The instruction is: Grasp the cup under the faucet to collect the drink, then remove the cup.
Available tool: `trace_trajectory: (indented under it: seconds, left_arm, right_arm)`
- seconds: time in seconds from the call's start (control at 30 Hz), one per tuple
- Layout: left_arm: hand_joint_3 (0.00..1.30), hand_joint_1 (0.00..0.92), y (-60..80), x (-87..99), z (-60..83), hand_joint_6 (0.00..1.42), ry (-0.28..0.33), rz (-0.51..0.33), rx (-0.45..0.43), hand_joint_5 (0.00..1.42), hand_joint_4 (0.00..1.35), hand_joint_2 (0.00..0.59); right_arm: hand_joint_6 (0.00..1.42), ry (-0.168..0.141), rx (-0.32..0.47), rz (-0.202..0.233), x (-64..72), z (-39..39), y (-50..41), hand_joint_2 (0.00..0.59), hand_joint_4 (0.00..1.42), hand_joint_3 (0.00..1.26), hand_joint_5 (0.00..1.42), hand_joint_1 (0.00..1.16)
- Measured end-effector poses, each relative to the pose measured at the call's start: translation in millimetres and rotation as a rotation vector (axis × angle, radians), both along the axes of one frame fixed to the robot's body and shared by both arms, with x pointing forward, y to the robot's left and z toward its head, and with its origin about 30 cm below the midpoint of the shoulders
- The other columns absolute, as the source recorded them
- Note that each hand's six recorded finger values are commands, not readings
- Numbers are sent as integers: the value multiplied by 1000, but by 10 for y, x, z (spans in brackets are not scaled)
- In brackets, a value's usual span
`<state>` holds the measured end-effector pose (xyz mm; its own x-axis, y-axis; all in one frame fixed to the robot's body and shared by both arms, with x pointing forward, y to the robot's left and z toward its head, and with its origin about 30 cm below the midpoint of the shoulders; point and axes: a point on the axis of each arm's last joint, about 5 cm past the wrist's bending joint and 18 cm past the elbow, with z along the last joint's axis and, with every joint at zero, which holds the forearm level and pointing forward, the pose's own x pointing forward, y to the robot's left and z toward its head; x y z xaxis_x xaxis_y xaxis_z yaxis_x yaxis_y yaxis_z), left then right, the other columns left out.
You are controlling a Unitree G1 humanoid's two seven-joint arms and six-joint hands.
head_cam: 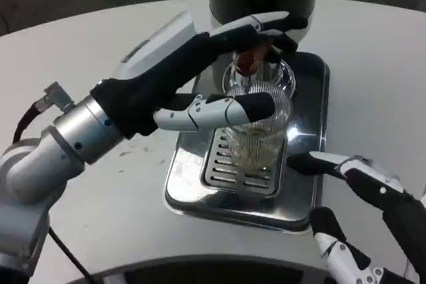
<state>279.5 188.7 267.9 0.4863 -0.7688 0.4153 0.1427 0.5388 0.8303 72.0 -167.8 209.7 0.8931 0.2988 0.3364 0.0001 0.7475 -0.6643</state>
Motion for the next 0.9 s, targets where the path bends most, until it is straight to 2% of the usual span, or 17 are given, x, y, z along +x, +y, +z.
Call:
trace_trajectory:
  seconds: [0.1, 0.23, 0.33, 0.5, 0.57, 0.67, 0.9]
  left_arm:
    - [196, 54, 5, 1, 4, 263, -6, 3, 6, 354, 270, 149]
    - [197, 52, 10, -1, 11, 263, -20, 9, 23, 354, 270, 150]
    - [201, 51, 10, 1, 12, 263, -26, 12, 28, 354, 270, 150]
    - [204, 50, 14, 1, 14, 263, -38, 15, 37, 354, 270, 150]
    - [205, 50, 16, 1, 15, 263, -39, 15, 39, 354, 270, 150]
    - [205, 50, 19, 5, 14, 263, -40, 15, 39, 354, 270, 150]
    - [205, 50, 21, 11, 9, 263, -44, 15, 41, 354, 270, 150]
  right_arm:
    - [80, 6, 2, -6, 7, -3, 8, 540, 268, 289, 195, 559]
    - [89, 23, 9, -10, 17, -11, 19, 440, 253, 252, 205, 658]
    - [97, 32, 11, -11, 27, -13, 21, 399, 244, 238, 209, 709]
    - [165, 48, 1, -16, 66, -6, 14, 289, 208, 179, 196, 887]
    - [190, 50, -4, -17, 78, -5, 10, 238, 187, 158, 187, 917]
    - [217, 54, 5, -32, 107, -20, 4, 199, 162, 137, 173, 939]
    - [225, 101, 101, -90, 206, -197, 5, 177, 130, 115, 140, 950]
